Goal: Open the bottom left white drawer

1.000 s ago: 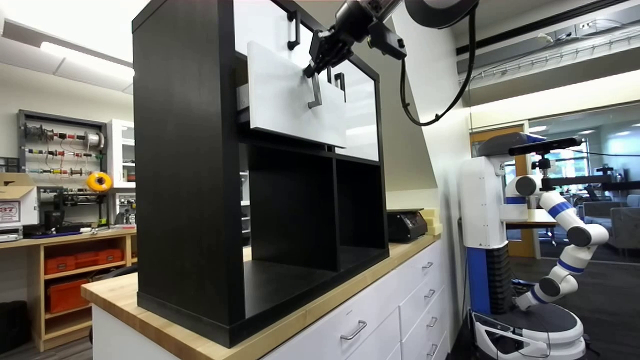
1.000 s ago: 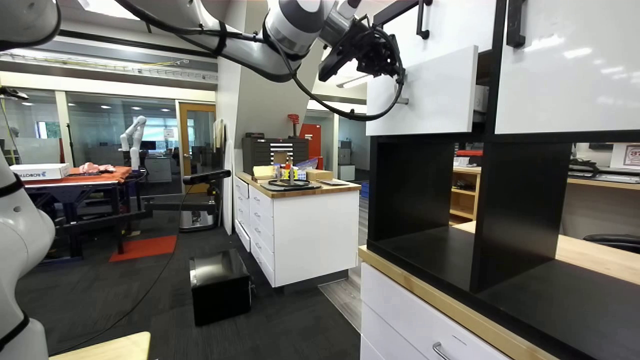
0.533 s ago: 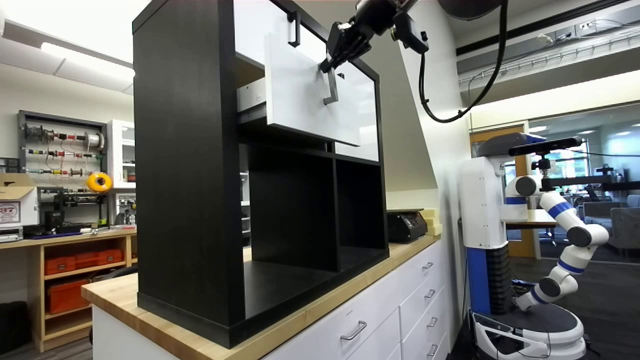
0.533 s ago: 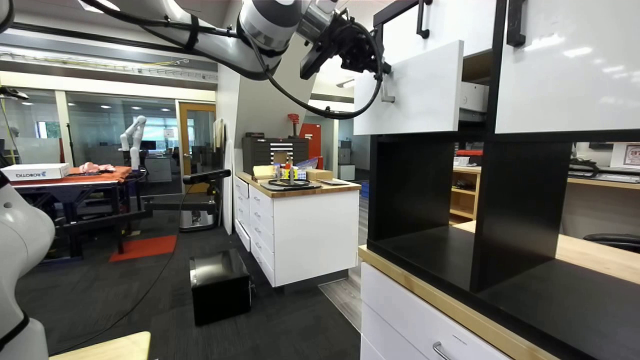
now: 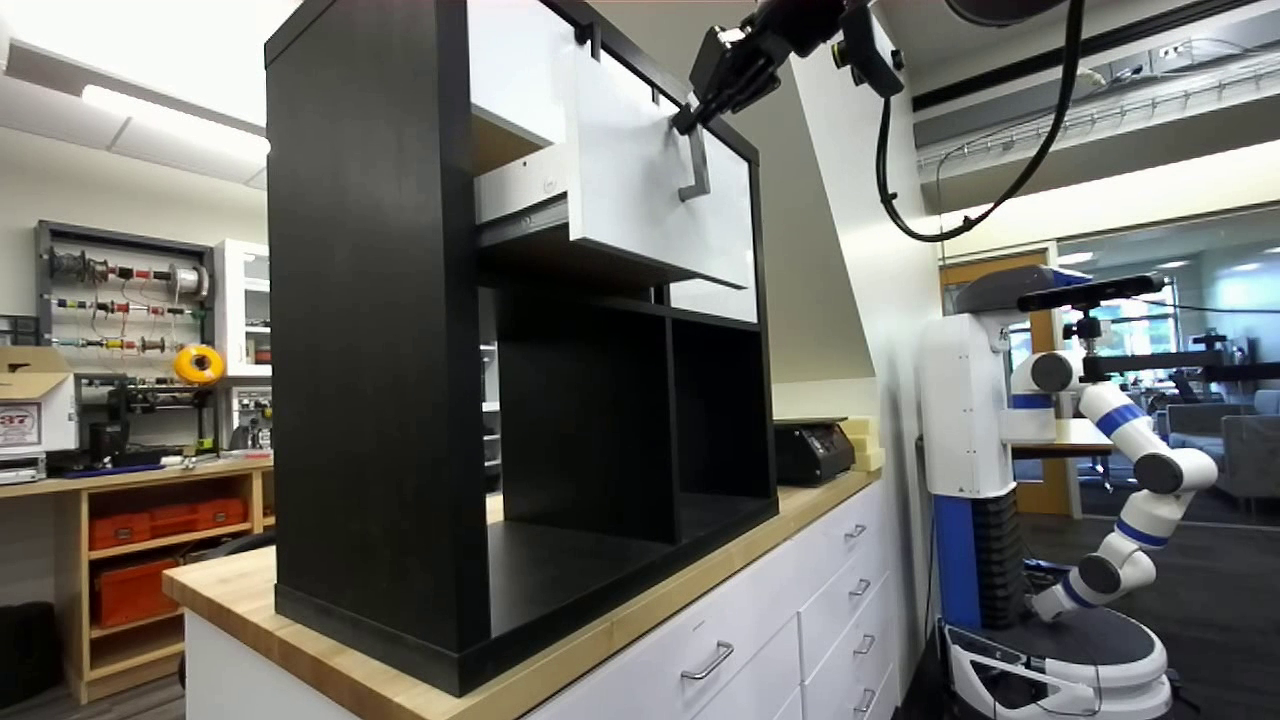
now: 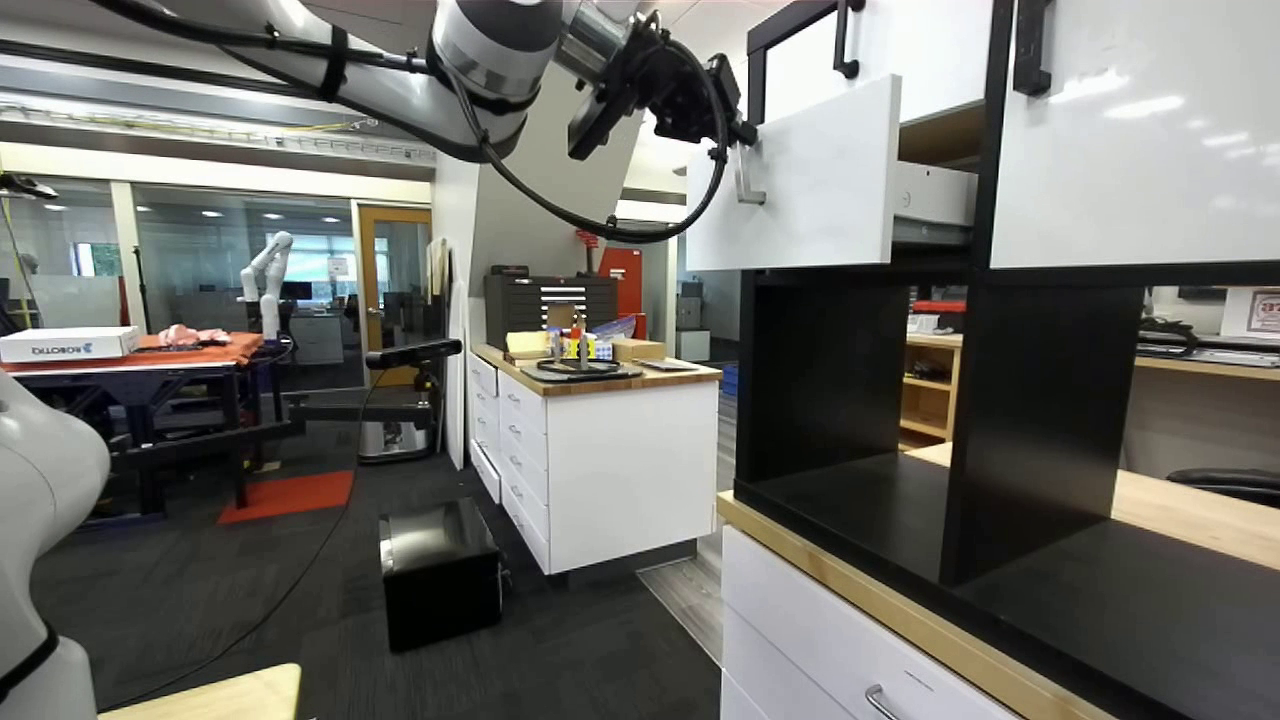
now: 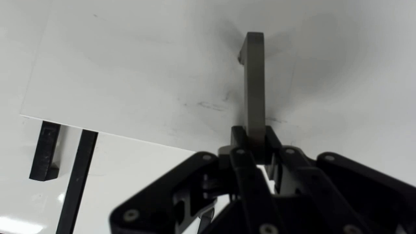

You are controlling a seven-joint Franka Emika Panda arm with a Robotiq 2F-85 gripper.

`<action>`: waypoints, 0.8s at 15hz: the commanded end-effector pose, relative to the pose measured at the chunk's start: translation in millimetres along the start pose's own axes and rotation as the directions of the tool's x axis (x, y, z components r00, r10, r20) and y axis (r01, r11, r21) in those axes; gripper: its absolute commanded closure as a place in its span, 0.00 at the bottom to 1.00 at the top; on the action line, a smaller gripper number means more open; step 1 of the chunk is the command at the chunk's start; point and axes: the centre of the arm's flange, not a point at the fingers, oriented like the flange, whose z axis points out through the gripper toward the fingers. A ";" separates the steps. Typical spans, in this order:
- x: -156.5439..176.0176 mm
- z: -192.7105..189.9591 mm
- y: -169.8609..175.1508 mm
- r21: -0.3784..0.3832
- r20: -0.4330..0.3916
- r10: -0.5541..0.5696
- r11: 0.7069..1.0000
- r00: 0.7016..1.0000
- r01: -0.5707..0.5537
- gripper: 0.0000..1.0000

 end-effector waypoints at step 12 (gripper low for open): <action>-92.1 -36.6 18.1 -0.061 0.080 0.121 0.991 0.989 -0.117 0.96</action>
